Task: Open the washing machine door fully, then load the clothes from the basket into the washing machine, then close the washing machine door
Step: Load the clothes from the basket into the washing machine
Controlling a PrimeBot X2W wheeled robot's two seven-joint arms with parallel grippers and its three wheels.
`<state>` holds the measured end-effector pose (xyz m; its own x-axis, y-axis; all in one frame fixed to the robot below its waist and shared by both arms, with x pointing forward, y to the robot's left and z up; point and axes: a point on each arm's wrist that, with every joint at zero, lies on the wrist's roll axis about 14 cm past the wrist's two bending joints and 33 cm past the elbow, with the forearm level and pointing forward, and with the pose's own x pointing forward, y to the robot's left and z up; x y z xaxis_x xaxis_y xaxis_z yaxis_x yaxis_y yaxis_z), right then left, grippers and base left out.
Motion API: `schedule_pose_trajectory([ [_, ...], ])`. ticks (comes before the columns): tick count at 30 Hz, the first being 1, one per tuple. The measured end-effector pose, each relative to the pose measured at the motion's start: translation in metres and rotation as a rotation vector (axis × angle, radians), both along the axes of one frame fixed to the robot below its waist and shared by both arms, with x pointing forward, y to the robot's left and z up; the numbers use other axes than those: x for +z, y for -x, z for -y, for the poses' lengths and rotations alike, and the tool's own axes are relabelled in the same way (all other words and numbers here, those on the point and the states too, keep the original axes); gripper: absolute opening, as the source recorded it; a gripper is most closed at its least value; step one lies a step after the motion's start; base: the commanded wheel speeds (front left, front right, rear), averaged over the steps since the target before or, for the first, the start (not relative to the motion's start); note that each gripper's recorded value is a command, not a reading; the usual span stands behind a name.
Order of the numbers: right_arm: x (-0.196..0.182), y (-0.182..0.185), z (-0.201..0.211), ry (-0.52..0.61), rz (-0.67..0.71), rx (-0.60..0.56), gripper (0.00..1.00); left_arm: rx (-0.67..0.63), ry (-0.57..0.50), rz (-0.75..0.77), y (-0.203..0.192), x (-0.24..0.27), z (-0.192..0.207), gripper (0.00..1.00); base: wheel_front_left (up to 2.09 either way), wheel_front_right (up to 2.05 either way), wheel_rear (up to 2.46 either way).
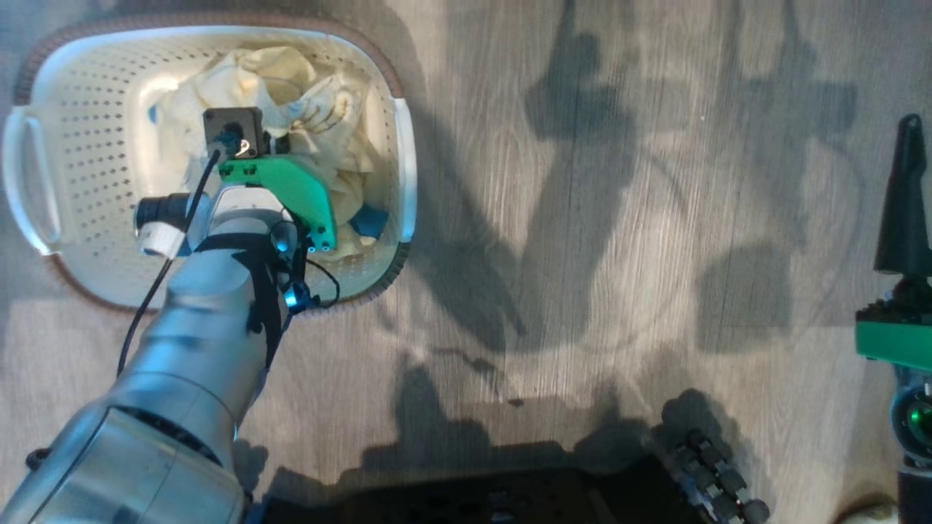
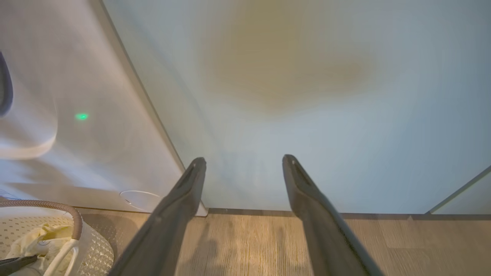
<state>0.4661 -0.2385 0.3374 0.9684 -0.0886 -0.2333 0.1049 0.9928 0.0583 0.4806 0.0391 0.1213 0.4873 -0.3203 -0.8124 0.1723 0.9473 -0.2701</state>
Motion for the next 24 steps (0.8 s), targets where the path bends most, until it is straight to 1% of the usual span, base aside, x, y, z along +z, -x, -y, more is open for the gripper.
schedule_pose_trajectory([
  [9,0.034,-0.007,-0.004,-0.004,0.086,0.010,1.00,0.045,0.012,0.164,-0.024,0.049,-0.009,0.00,0.00,0.00,0.00],
  [15,0.055,-0.002,-0.006,-0.011,0.125,0.008,1.00,0.091,0.045,0.332,-0.050,0.103,-0.007,0.00,0.00,0.00,0.00],
  [21,0.077,0.008,-0.006,0.000,0.158,0.009,1.00,0.120,0.034,0.467,-0.048,0.149,-0.020,0.00,0.00,0.00,0.00],
  [24,0.090,0.017,-0.006,0.004,0.177,0.008,1.00,0.137,0.022,0.559,-0.044,0.182,-0.028,0.00,0.00,0.00,0.00],
])
